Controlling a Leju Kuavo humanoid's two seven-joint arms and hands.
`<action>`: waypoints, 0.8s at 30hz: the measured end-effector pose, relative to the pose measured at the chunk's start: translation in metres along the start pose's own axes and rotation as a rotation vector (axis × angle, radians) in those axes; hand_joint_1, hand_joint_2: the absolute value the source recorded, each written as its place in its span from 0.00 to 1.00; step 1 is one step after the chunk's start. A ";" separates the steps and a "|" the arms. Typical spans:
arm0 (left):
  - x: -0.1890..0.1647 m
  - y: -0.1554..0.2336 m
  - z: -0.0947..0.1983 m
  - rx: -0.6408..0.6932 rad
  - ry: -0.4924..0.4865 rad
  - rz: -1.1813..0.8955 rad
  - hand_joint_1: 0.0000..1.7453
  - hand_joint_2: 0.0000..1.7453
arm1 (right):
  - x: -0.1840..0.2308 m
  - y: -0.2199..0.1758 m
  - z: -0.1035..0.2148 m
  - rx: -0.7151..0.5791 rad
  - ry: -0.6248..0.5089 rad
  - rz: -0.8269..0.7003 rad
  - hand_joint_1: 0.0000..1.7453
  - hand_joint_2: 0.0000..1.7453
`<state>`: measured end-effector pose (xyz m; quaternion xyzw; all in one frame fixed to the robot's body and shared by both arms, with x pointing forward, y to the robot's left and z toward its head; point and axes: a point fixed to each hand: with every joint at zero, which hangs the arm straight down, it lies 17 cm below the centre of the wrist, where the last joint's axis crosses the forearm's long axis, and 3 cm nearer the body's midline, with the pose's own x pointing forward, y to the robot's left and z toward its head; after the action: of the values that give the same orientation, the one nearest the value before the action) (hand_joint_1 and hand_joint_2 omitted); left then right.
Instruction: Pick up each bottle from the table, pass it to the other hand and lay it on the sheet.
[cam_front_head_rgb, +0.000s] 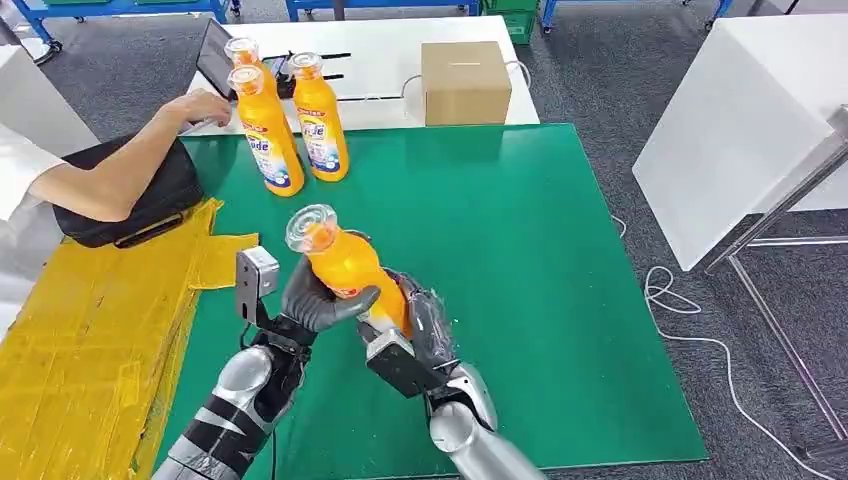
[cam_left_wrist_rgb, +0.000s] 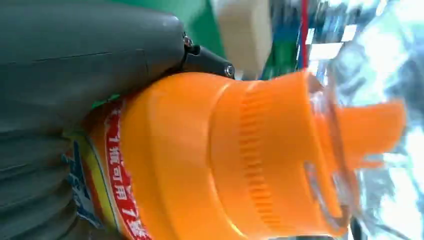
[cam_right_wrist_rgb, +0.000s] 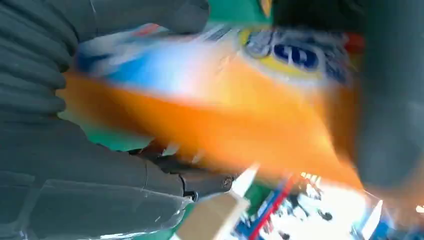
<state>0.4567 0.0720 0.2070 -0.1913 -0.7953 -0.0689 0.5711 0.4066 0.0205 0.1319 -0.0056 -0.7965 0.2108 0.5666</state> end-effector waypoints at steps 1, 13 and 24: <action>0.003 0.011 -0.002 0.045 -0.020 -0.064 1.00 1.00 | 0.005 -0.009 0.001 -0.030 -0.012 -0.011 0.00 1.00; 0.013 0.088 -0.001 0.357 -0.054 -1.135 1.00 1.00 | 0.062 -0.096 0.011 -0.242 -0.160 -0.054 0.00 1.00; -0.043 0.179 0.002 0.289 0.304 -1.841 1.00 1.00 | 0.089 -0.125 0.011 -0.278 -0.218 -0.026 0.00 1.00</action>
<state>0.5351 0.2268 0.1464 0.5957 -0.5515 -0.4176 0.4081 0.3932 -0.0752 0.2522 -0.0506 -0.8747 0.0905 0.4734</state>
